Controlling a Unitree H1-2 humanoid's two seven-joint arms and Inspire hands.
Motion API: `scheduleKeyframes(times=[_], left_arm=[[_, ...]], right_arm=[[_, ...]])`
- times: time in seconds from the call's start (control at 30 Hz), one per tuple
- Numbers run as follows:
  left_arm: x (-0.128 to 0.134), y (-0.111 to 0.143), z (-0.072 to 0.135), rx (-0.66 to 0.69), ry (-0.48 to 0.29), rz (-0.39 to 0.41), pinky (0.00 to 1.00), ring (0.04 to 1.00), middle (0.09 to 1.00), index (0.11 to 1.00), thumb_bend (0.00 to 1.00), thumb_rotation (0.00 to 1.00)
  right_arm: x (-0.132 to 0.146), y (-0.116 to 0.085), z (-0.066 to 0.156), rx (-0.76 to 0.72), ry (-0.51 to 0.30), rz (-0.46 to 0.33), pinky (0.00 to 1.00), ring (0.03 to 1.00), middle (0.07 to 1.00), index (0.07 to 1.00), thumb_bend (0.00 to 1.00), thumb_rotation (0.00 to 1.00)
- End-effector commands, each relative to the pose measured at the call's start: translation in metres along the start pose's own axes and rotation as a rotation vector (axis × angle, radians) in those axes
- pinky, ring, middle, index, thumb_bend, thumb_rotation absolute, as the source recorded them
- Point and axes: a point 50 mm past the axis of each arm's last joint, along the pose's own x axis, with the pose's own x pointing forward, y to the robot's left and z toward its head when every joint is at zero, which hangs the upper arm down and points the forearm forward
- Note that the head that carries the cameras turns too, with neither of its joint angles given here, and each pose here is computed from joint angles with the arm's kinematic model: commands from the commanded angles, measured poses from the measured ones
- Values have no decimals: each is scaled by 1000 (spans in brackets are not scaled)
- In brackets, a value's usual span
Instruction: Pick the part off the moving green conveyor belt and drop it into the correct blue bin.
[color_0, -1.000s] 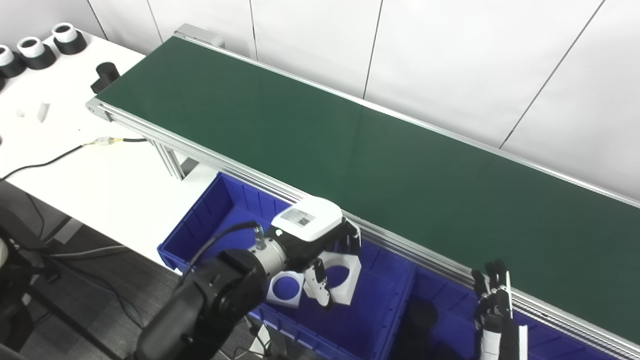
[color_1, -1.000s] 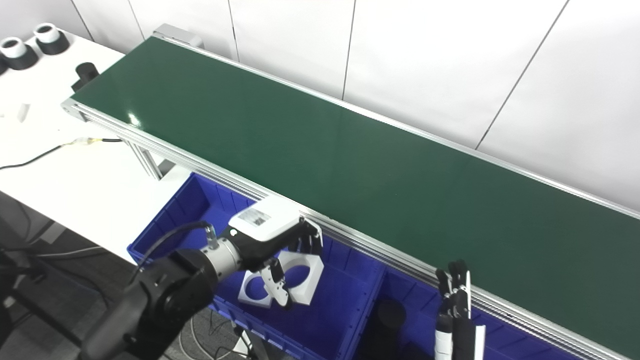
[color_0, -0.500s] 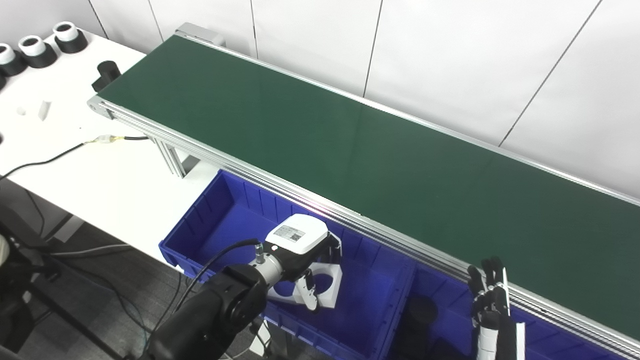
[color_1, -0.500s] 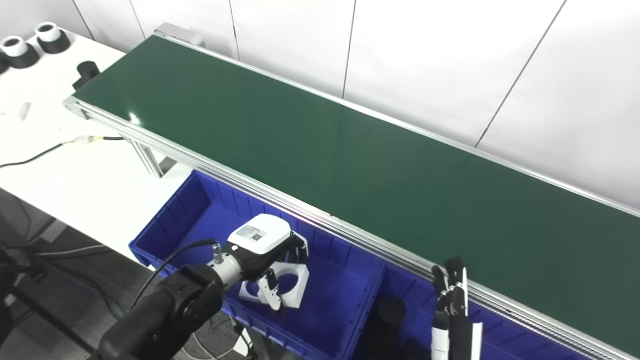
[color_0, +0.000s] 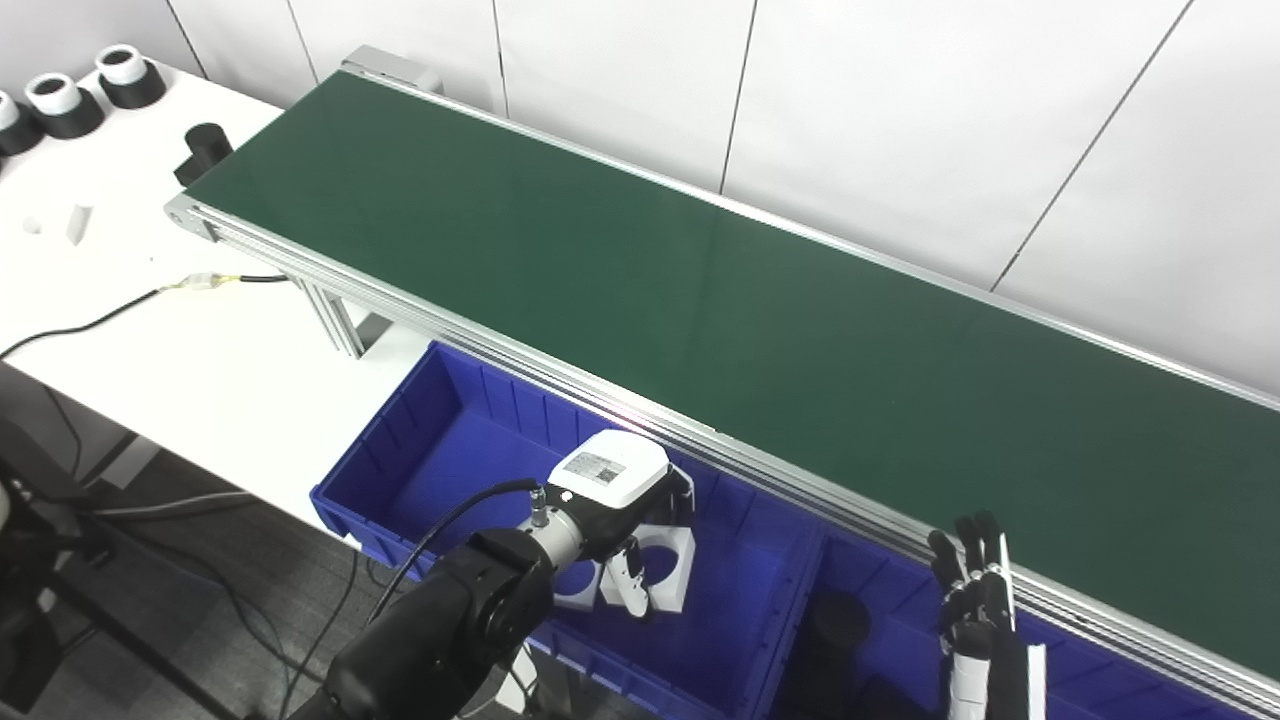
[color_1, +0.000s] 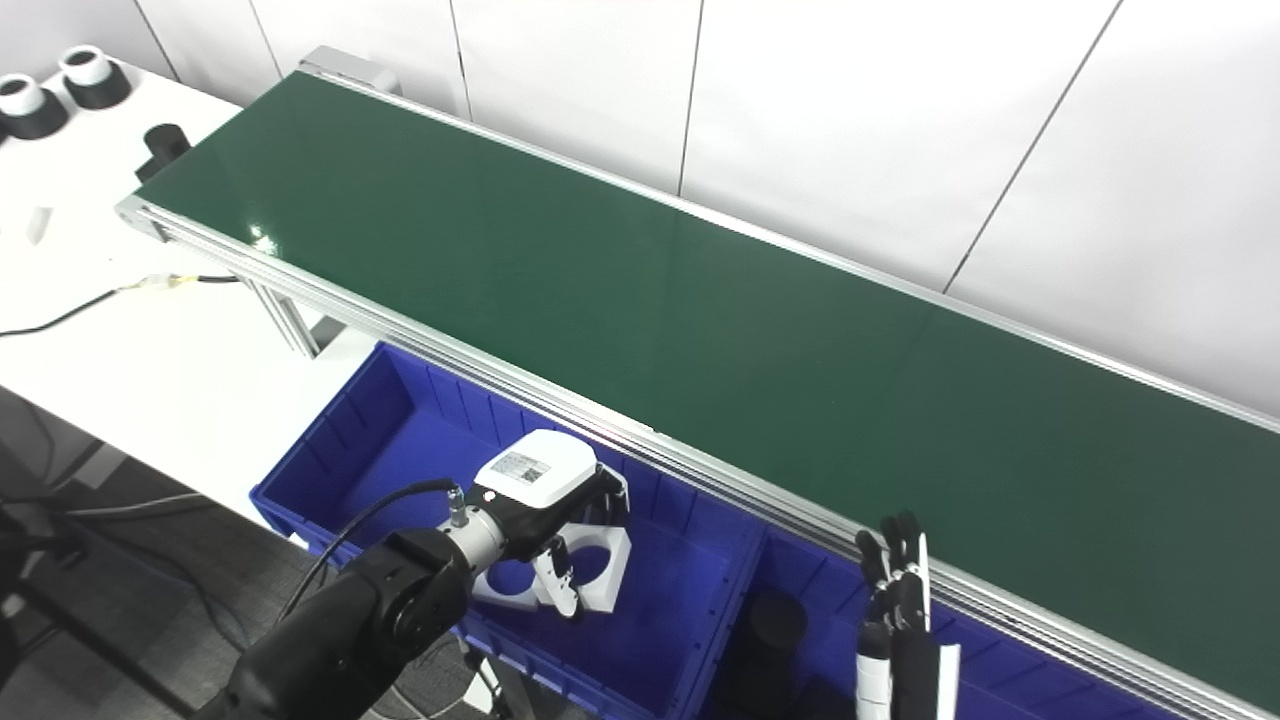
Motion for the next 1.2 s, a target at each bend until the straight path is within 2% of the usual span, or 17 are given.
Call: scheduleKeyframes(times=[0.0,0.1,0.13,0.17,0.2,0.27,0.3,0.37,0.5,0.83,0.93,1.0,1.1,1.17], left_arm=[[5,10,4,0,-21,65,369,461,471,512,516,0],[5,10,4,2,-11,52,375,472,477,510,520,0],[4,10,5,2,-10,47,383,481,506,535,603,40],[3,11,6,2,-10,44,404,505,584,602,828,155],[1,11,7,11,-16,31,407,507,591,609,850,166],[0,12,8,22,-27,11,475,592,682,688,970,254],[-1,13,8,25,-31,4,504,624,710,720,986,274],[-1,14,8,30,-36,-4,527,651,736,761,999,303],[-1,15,8,32,-41,-5,514,642,738,782,1000,313],[-3,16,17,19,-65,3,464,609,718,762,1000,325],[-7,26,31,-12,-101,25,436,585,703,745,1000,329],[-10,34,42,-38,-127,42,411,542,661,724,1000,310],[-19,55,68,-86,-195,66,418,527,636,708,1000,300],[-26,70,79,-138,-238,51,421,527,628,709,1000,291]], right_arm=[[4,6,9,7,-36,3,946,922,959,978,829,901],[5,6,10,7,-36,3,942,923,958,975,826,899],[5,6,10,8,-37,2,943,923,958,974,825,897],[5,6,10,9,-38,2,943,923,958,973,822,893],[5,6,10,10,-37,2,943,923,957,972,821,893],[5,6,9,8,-38,1,944,923,956,970,819,889],[5,6,8,6,-39,2,943,921,955,969,815,891],[5,6,8,7,-39,0,941,920,955,966,815,887],[6,6,8,6,-38,-1,935,918,954,967,819,886],[6,5,8,17,-38,-4,940,923,956,967,822,876],[6,4,7,20,-39,-2,943,925,957,967,818,872],[6,3,6,23,-40,-1,947,928,959,970,818,866],[6,3,4,15,-39,0,943,926,959,971,815,866],[6,6,4,-6,-37,6,936,929,964,980,799,879]])
